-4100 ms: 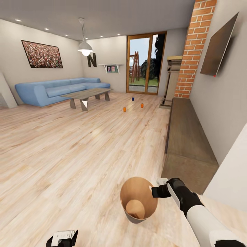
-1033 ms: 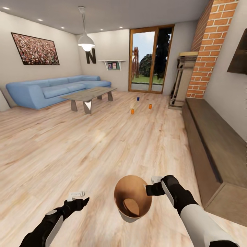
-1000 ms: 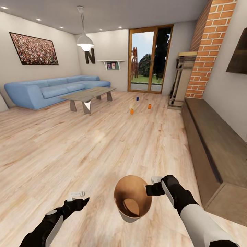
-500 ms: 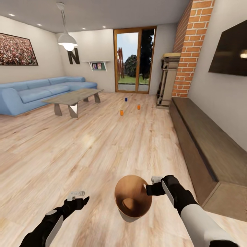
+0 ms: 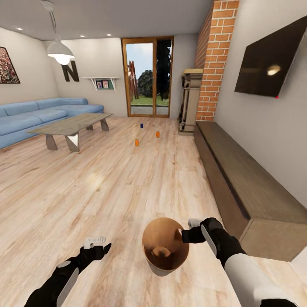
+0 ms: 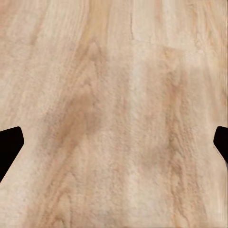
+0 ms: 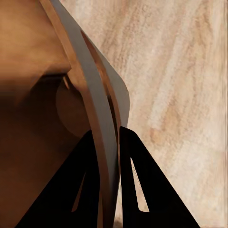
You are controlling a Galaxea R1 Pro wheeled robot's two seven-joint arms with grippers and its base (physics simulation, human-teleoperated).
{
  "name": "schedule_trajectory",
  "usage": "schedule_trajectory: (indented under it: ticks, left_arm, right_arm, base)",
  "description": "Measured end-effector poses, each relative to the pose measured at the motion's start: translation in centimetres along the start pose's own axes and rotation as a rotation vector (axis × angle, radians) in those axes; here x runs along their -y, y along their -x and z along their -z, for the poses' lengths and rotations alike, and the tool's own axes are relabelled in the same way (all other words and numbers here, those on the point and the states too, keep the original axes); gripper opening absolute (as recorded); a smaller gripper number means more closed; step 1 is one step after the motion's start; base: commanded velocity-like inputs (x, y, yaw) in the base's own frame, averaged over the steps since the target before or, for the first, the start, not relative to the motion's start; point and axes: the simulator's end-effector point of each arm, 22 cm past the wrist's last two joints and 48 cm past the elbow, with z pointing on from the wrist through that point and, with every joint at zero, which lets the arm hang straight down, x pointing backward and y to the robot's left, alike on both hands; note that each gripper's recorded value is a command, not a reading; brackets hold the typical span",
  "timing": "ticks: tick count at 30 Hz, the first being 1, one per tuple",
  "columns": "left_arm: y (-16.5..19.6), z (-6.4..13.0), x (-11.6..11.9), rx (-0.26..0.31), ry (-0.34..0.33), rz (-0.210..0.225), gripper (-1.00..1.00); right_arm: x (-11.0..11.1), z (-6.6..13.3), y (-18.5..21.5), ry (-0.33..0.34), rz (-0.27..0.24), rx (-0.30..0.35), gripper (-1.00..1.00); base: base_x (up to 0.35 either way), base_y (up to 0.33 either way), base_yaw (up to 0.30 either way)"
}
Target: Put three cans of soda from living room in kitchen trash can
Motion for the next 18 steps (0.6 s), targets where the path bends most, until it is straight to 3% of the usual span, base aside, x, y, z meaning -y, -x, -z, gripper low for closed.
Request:
schedule_trajectory:
  ticks: [18]
  left_arm:
    - [4.0, 1.9, 0.8, 0.008, -0.004, -0.001, 1.00]
  right_arm:
    - [-1.2, 3.5, 2.6, 0.000, 0.005, 0.006, -1.00]
  base:
    - [0.000, 0.000, -0.246]
